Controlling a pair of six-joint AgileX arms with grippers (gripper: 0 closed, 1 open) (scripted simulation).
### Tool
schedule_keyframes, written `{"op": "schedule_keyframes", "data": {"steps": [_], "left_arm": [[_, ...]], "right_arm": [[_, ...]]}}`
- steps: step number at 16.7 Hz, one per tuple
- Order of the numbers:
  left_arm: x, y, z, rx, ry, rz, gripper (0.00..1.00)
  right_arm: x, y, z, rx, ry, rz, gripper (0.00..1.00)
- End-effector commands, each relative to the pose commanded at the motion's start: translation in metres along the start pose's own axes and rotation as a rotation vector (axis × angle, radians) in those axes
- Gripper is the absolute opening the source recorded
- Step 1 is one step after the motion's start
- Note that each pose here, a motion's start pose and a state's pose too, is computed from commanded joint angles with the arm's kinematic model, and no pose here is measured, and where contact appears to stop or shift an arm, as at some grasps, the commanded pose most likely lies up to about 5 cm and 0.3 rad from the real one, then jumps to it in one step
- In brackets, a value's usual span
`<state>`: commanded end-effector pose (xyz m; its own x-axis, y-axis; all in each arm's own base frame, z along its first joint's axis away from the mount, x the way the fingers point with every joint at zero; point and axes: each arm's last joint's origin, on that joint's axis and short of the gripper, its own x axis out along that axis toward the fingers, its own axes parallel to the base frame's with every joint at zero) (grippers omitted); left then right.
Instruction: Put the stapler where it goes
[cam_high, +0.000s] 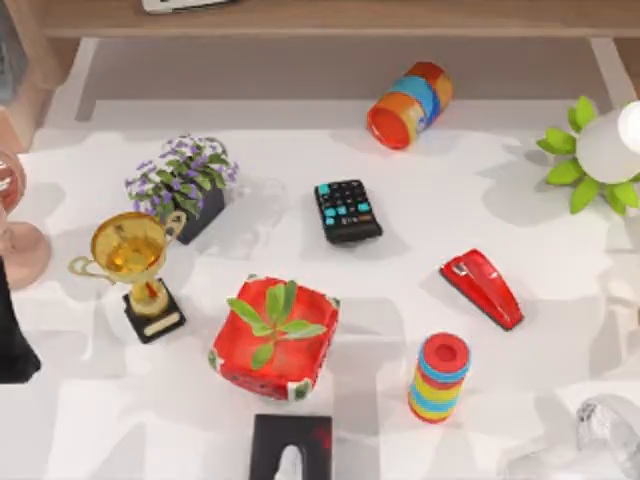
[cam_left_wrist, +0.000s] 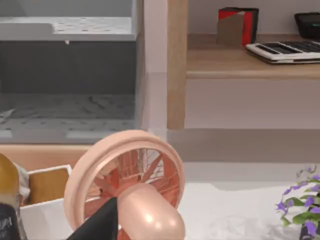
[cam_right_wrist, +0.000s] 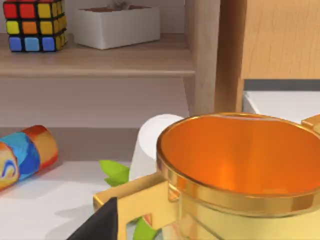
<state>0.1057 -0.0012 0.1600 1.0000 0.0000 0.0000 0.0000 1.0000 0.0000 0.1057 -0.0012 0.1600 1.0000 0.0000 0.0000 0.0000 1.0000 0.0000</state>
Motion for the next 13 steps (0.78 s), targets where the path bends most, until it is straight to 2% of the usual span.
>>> {"op": "schedule_keyframes", "data": {"steps": [4, 8, 13], "left_arm": [[0.000, 0.000, 0.000, 0.000, 0.000, 0.000, 1.00], [0.000, 0.000, 0.000, 0.000, 0.000, 0.000, 1.00], [0.000, 0.000, 0.000, 0.000, 0.000, 0.000, 1.00]], "right_arm": [[0.000, 0.001, 0.007, -0.001, 0.005, 0.010, 1.00], [0.003, 0.009, 0.048, -0.015, 0.067, 0.053, 1.00], [0.039, 0.029, 0.108, -0.099, 0.326, 0.145, 1.00]]}}
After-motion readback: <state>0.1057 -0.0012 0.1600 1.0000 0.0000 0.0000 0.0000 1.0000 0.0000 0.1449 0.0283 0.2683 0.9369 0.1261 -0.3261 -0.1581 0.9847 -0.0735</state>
